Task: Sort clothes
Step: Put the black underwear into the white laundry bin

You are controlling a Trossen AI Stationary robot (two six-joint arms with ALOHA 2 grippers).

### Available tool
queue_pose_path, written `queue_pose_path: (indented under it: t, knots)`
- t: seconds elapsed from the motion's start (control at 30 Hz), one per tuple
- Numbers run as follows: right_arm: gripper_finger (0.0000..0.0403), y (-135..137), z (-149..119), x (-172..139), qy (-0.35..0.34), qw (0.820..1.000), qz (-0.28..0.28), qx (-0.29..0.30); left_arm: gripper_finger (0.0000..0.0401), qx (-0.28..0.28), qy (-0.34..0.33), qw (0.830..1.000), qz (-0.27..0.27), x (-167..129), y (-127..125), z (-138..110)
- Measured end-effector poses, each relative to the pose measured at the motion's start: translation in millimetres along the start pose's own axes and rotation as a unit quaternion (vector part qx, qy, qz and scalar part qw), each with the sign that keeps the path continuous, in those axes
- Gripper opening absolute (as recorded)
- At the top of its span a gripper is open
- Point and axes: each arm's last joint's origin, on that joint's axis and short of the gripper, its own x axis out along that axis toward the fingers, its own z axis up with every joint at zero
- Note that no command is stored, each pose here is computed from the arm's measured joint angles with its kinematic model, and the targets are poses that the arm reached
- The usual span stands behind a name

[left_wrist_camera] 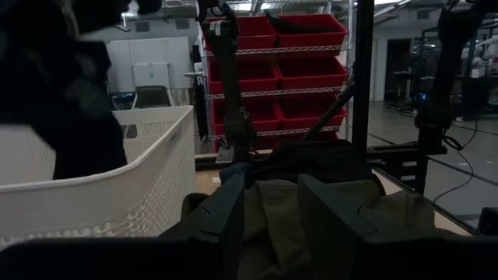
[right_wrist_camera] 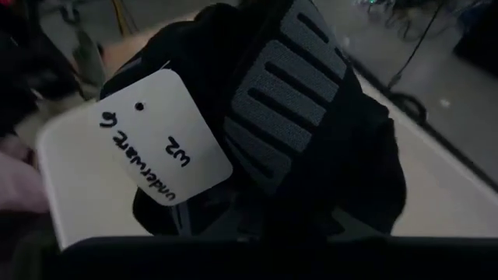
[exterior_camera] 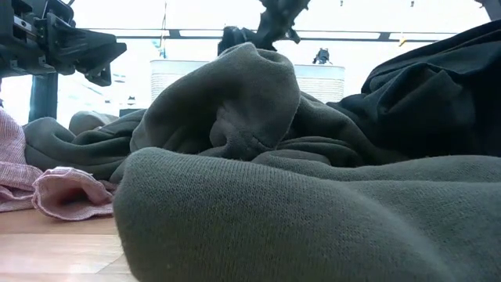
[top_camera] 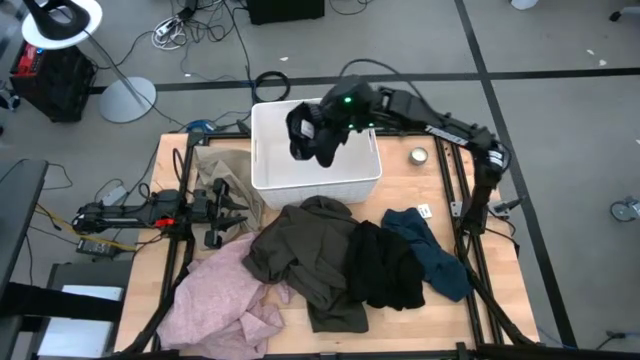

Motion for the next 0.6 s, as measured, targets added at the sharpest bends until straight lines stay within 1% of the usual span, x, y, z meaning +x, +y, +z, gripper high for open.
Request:
queue_pose_path:
  t: [0.17, 0.27, 0.43, 0.6]
  knots:
    - [0.0025, 2, -15, 38, 0.06, 0.998, -0.007, -0.005, 0.0125, 0.0, 0.0, 1.0, 0.0, 0, 0, 0]
    - [0.0033, 0, -23, 60, 0.089, 0.996, -0.011, -0.005, 0.0125, 0.0, 0.0, 1.0, 0.0, 0, 0, 0]
    - [0.0035, -10, -38, 94, 0.137, 0.99, -0.018, 0.022, 0.0125, 0.0, 0.0, 1.0, 0.0, 0, 0, 0]
    - [0.0037, -21, -52, 121, 0.176, 0.983, -0.009, 0.044, 0.0125, 0.0, 0.0, 1.0, 0.0, 0, 0, 0]
